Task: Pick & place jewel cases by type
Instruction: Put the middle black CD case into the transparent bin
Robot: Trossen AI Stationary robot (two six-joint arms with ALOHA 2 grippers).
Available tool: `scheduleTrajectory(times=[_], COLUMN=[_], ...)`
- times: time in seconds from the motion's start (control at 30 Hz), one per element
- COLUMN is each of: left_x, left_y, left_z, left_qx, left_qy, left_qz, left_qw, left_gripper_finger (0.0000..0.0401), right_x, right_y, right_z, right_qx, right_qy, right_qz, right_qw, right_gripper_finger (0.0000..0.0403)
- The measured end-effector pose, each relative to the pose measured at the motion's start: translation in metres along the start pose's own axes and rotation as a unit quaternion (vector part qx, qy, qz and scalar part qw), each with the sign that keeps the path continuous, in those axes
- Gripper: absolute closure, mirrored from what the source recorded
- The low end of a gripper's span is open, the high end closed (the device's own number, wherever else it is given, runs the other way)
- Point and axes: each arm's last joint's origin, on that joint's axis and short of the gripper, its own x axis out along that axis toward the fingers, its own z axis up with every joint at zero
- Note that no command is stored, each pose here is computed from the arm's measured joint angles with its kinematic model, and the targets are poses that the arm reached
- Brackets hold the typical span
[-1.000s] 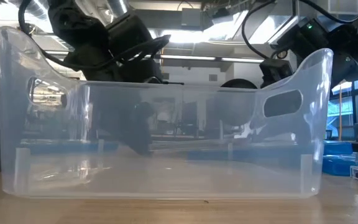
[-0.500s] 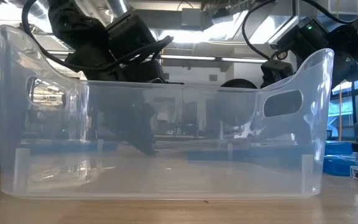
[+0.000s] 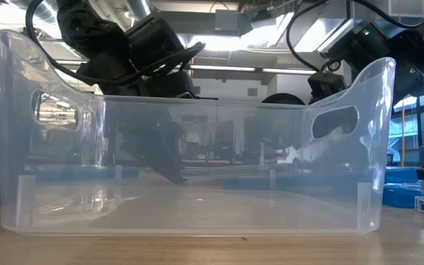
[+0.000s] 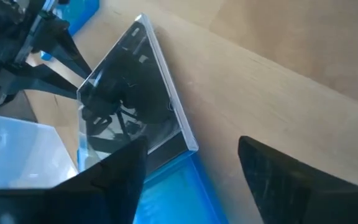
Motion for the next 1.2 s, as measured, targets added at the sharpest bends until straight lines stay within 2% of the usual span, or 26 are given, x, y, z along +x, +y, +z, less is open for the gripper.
scheduleTrajectory(times=[0.17,0.4,0.77,0.93,1.2], left_x=[0.0,0.001,0.0,-0.001,-0.003], left_y=[0.0,0.001,0.015,0.022,0.025], left_z=[0.0,0.003,0.003,0.004,0.015], left_qx=[0.007,0.016,-0.039,-0.062,-0.061], left_qy=[-0.004,-0.018,-0.02,-0.033,-0.089], left_qz=[0.001,0.009,0.039,0.046,0.046], left_qw=[1.0,1.0,0.998,0.996,0.993], left_gripper_finger=[0.0279,0.0278,0.0278,0.0278,0.0278], right_x=[0.0,0.005,0.021,0.021,0.021], right_y=[0.0,-0.006,-0.008,-0.01,-0.012], right_z=[0.001,0.001,0.002,0.006,0.01], right_qx=[0.038,0.045,0.044,0.038,0.026], right_qy=[0.004,0.016,0.036,0.03,0.019], right_qz=[0.002,-0.011,0.036,0.037,0.037], right_qw=[0.999,0.999,0.998,0.998,0.999], right_gripper_finger=[0.0125,0.0124,0.0124,0.0137,0.017])
